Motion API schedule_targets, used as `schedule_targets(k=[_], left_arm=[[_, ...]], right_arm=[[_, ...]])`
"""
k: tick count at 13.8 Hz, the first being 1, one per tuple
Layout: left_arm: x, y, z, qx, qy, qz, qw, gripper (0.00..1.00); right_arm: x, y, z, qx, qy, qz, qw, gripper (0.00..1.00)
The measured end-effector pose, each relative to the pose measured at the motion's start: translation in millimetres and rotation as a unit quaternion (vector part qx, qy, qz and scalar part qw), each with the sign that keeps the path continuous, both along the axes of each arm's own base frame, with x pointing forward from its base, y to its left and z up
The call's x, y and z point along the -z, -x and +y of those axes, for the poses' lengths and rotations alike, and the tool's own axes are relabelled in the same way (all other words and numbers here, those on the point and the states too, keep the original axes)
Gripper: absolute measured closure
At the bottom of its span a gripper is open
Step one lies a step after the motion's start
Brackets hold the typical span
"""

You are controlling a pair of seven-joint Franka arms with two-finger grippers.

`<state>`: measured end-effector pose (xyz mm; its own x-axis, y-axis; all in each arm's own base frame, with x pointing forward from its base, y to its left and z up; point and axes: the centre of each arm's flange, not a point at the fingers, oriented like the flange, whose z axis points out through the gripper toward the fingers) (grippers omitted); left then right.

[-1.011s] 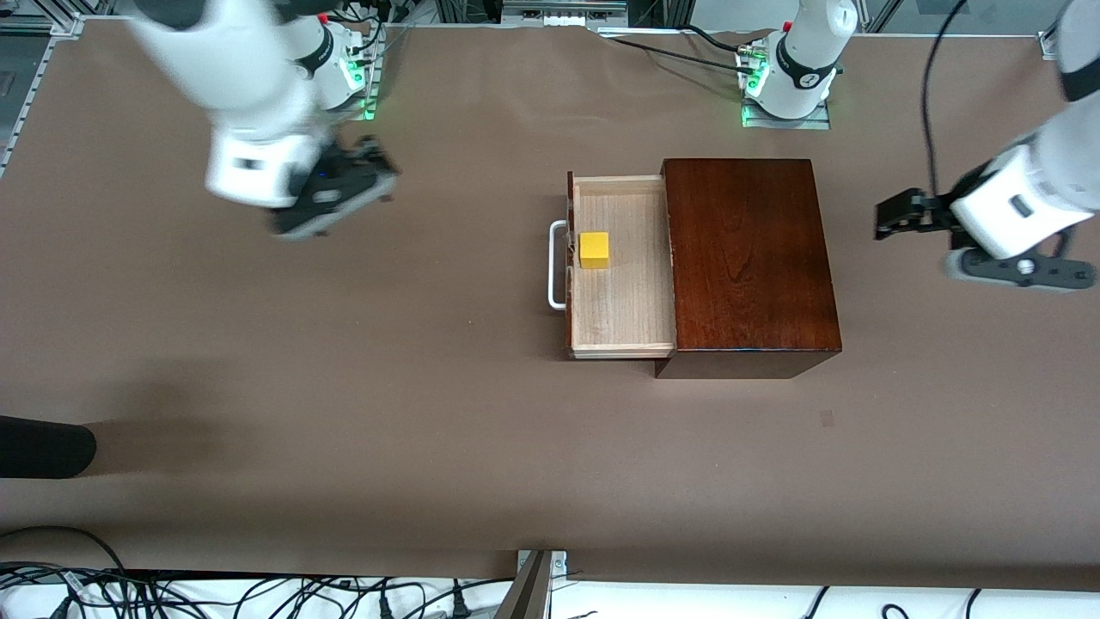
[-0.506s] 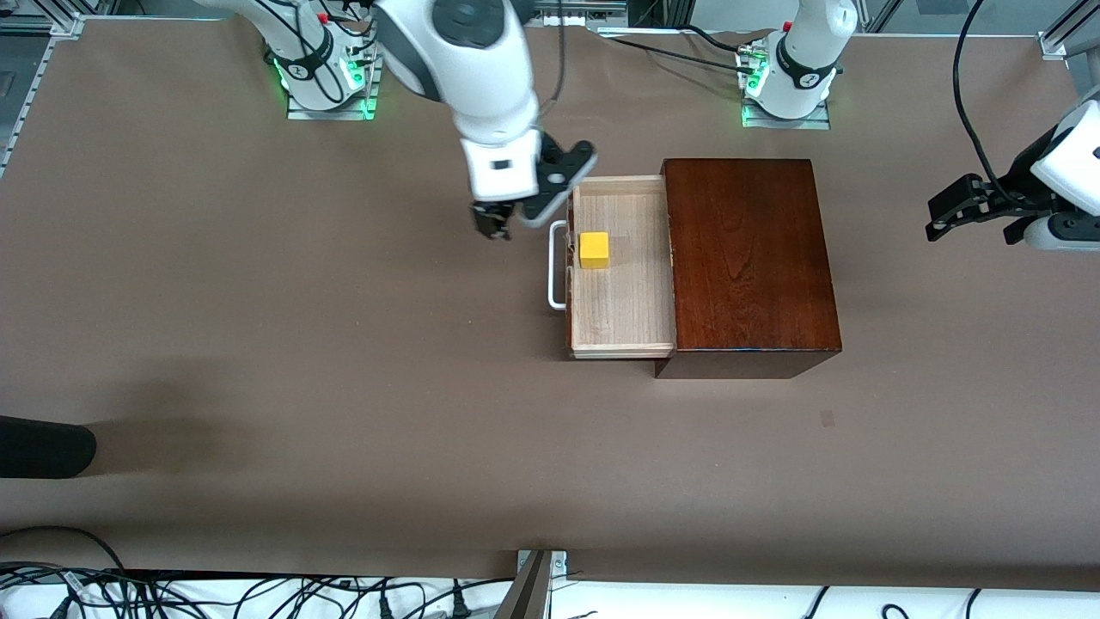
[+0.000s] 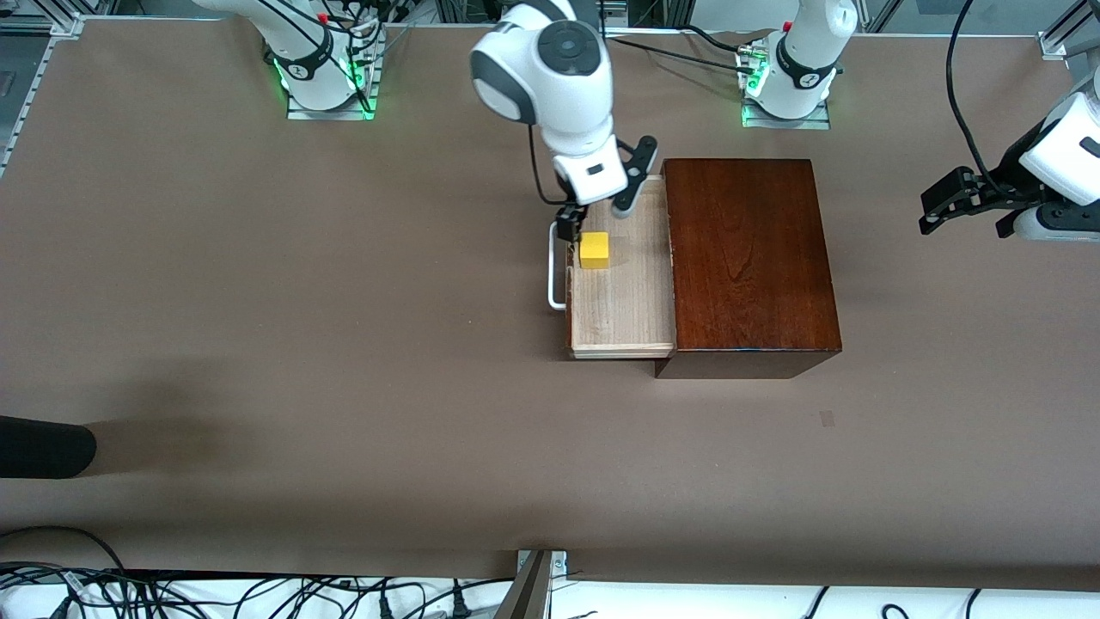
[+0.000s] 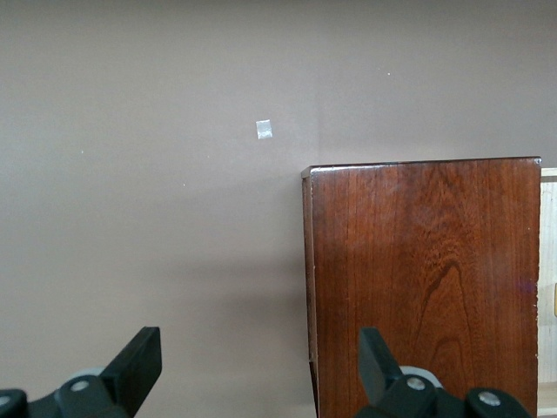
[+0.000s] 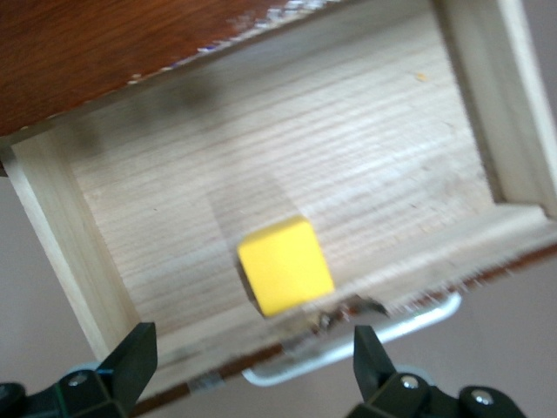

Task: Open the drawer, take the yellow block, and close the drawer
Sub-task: 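Lower the right gripper into the drawer and grasp the yellow cube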

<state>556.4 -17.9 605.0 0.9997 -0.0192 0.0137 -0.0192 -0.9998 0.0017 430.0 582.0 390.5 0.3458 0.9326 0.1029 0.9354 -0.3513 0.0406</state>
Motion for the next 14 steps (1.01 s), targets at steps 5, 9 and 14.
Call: schedule_targets(k=[5,9,14], left_arm=[[-12,21,3,0.049,0.0,0.031,0.998,0.0],[-22,29,14,0.047,0.001,0.027,0.999,0.0],[-22,29,25,0.04,0.001,0.028,0.999,0.0]], right_arm=[[35,8,23,-0.07,0.013,-0.01,0.997,0.0],[40,2,24,-0.11,0.019,-0.022,0.993,0.0],[45,-3,21,-0.146,0.032,-0.029,0.988,0.0]])
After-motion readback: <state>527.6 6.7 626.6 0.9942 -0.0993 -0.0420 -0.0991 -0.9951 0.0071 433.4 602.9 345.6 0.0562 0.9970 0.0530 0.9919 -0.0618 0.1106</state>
